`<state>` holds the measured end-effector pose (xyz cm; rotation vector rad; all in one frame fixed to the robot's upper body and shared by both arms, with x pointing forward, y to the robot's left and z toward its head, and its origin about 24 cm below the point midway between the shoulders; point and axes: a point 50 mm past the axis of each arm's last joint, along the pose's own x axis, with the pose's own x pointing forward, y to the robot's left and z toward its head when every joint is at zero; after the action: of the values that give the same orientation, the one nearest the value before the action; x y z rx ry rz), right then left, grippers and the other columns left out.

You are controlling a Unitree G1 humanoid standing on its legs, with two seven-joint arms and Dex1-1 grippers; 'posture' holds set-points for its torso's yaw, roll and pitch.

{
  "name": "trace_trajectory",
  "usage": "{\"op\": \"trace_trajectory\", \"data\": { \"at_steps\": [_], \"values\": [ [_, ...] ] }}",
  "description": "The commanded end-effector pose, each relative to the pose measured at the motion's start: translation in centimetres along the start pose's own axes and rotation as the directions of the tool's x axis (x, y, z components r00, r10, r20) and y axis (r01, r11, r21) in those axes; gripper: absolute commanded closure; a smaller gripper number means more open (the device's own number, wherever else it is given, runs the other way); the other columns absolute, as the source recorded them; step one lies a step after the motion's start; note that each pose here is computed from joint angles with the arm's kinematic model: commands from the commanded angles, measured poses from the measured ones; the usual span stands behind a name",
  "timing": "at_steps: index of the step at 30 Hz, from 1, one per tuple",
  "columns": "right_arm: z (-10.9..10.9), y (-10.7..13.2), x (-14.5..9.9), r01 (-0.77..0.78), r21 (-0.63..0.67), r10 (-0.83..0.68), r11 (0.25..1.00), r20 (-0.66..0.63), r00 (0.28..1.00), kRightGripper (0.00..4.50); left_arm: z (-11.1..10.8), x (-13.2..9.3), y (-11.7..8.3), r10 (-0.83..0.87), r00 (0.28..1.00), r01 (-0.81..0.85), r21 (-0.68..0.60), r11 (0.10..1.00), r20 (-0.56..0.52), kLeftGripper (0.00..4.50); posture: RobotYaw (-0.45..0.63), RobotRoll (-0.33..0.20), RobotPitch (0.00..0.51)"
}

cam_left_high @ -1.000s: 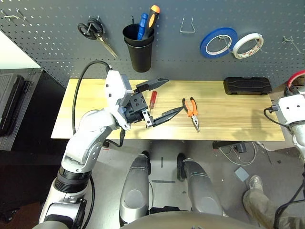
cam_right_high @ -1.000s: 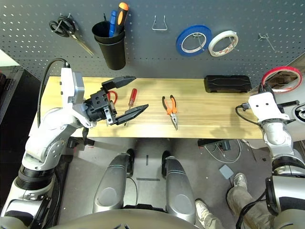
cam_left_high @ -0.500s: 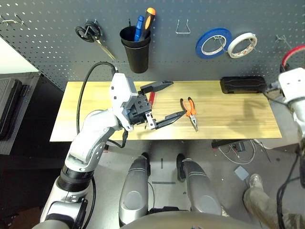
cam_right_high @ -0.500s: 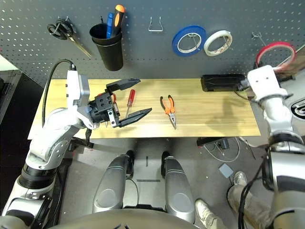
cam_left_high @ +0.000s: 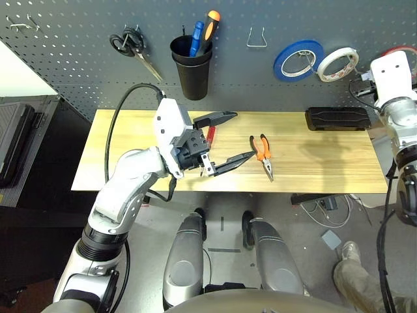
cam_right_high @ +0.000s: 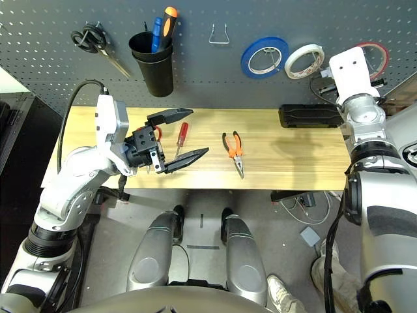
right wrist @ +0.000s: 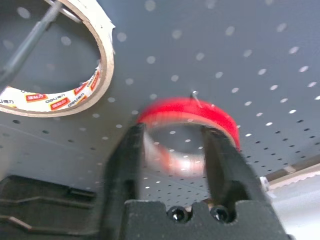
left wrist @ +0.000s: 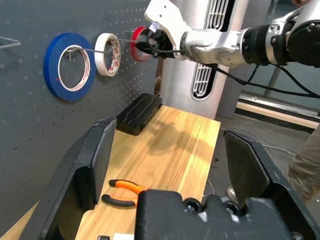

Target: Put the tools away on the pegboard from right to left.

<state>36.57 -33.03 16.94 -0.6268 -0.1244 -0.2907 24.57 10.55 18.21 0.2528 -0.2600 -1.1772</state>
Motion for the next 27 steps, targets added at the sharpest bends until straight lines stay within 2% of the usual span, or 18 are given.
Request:
{"op": "trace_trajectory", "data": {
  "at_steps": [1,4,5,9,15,20,27],
  "values": [
    [-1.6,0.1,-1.6,0.034,-0.013,-0.033,0.999,0.052,0.998,1.17,0.0,0.2,-0.4,-0.017,1.0,0.018,0.014,1.0,-0.025,0.0,0.26,0.0,0.271],
    [-2.7,0.2,-3.1,0.057,-0.018,-0.054,0.998,0.114,0.992,0.08,-0.2,0.1,-0.3,-0.018,0.999,0.018,0.009,1.0,-0.041,0.0,0.26,0.0,0.275],
    [-3.0,0.2,-3.5,0.059,-0.014,-0.056,0.998,0.125,0.991,0.03,-0.2,0.1,-0.3,-0.019,0.999,0.019,0.007,1.0,-0.047,0.0,0.26,0.0,0.276],
    [-4.5,1.7,-5.6,-0.004,0.03,-0.001,1.0,0.161,0.987,0.03,-0.6,-0.3,0.0,-0.016,0.995,0.017,0.01,1.0,-0.101,0.0,0.25,0.0,0.283],
    [-6.4,5.4,-8.0,-0.164,0.177,0.149,0.97,0.097,0.984,0.03,-2.1,-1.7,0.8,-0.006,0.952,0.013,0.022,1.0,-0.307,0.0,0.25,0.0,0.292],
    [-6.4,8.3,-8.4,-0.338,0.258,0.341,0.905,0.031,0.939,0.03,-3.5,-2.6,1.1,0.016,0.898,0.01,0.056,0.998,-0.44,0.0,0.25,0.0,0.299],
    [-4.7,12.0,-8.8,-0.44,0.437,0.518,0.785,-0.072,0.853,0.03,-4.4,-3.3,1.8,0.058,0.837,-0.008,0.093,0.996,-0.544,0.0,0.26,0.0,0.308]
  ]
}}
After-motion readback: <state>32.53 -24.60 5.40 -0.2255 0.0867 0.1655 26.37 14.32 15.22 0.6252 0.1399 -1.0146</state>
